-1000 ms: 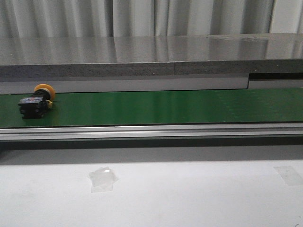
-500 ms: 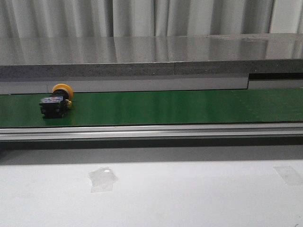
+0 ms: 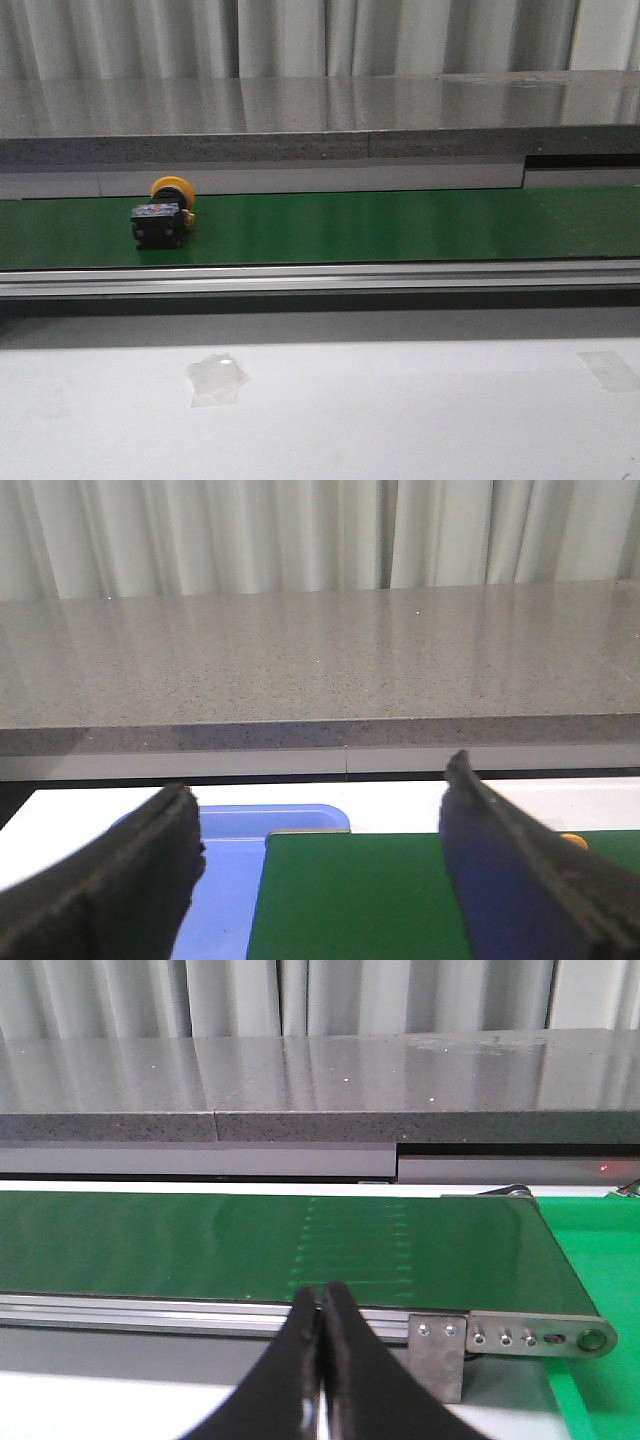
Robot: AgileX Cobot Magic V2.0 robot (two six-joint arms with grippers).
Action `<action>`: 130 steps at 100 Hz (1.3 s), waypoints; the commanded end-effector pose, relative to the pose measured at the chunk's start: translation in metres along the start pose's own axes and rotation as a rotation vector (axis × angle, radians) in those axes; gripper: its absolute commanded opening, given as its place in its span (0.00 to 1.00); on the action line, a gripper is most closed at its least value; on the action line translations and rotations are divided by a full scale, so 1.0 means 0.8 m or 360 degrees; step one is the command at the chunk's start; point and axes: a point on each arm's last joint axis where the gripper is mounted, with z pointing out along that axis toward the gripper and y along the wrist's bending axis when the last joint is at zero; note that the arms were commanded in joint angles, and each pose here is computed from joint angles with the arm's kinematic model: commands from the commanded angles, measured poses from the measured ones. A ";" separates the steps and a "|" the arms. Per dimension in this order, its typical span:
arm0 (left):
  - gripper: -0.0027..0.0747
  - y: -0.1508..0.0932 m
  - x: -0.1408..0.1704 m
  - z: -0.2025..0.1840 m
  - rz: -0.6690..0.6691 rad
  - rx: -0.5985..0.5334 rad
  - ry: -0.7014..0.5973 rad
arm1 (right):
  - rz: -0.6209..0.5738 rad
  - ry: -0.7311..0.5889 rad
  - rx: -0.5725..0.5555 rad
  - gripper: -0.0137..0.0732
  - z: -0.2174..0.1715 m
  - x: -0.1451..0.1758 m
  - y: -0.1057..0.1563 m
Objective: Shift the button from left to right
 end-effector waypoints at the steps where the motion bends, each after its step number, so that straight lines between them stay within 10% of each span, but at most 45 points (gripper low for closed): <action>1: 0.53 0.003 -0.020 -0.002 -0.0039 -0.0039 -0.0171 | -0.0017 -0.0183 -0.0015 0.08 -0.003 -0.017 0.001; 33: 0.01 0.003 -0.020 -0.002 -0.0039 -0.0039 -0.0171 | -0.0017 -0.0185 -0.0015 0.08 -0.003 -0.017 0.001; 130: 0.01 0.000 -0.019 -0.002 -0.0038 -0.0003 -0.0162 | -0.0018 -0.0095 -0.0003 0.08 -0.008 -0.066 0.003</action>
